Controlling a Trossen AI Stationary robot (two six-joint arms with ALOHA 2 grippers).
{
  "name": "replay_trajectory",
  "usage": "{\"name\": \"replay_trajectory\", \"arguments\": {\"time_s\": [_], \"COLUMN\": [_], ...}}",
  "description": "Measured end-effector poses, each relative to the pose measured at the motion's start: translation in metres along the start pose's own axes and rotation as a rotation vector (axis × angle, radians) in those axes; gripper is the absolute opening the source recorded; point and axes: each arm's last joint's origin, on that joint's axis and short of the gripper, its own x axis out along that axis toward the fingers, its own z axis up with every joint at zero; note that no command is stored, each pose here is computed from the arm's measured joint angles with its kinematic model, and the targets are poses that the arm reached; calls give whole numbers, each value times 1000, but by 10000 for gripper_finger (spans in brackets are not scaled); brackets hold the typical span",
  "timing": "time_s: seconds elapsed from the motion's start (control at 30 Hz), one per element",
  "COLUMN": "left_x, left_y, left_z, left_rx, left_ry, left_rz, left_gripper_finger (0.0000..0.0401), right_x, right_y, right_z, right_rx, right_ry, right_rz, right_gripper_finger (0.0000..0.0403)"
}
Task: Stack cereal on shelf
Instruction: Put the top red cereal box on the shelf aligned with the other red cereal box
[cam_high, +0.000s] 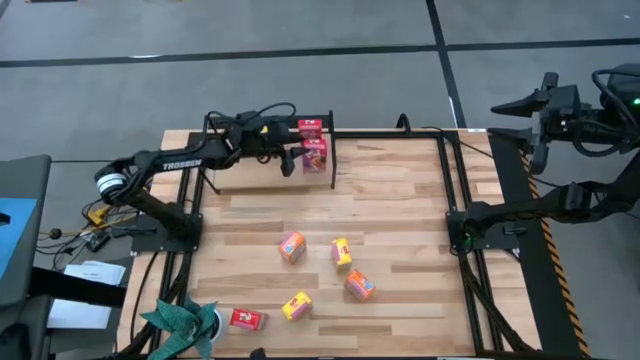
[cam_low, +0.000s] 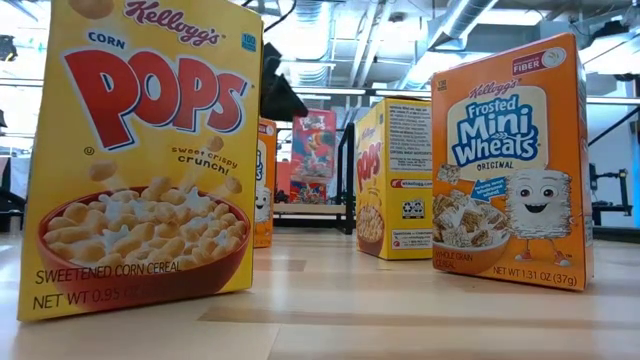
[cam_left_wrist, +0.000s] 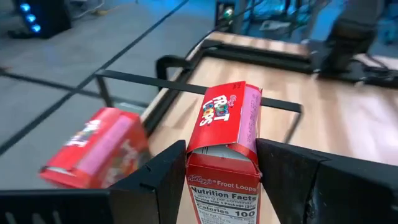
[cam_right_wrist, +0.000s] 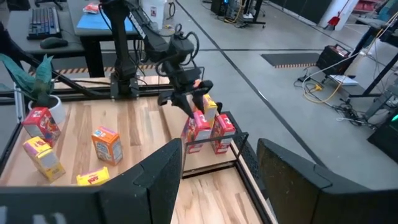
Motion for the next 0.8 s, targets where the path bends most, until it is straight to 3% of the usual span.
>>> {"name": "replay_trajectory", "arguments": {"time_s": [0.23,0.5,0.8], "left_x": [-8,-8,-13], "left_y": [1,4,21], "left_z": [-15,-25,-26], "left_rx": [30,159,157], "left_ry": [-144,-79,-81], "left_rz": [14,52,32], "left_gripper_finger": [173,173,173], "right_x": [0,0,-1], "right_y": [-3,-5,-6], "right_z": [3,4,4], "right_rx": [70,94,120], "right_ry": [-19,-24,-24], "right_rz": [-92,-160,-197], "right_gripper_finger": [232,232,232]}}
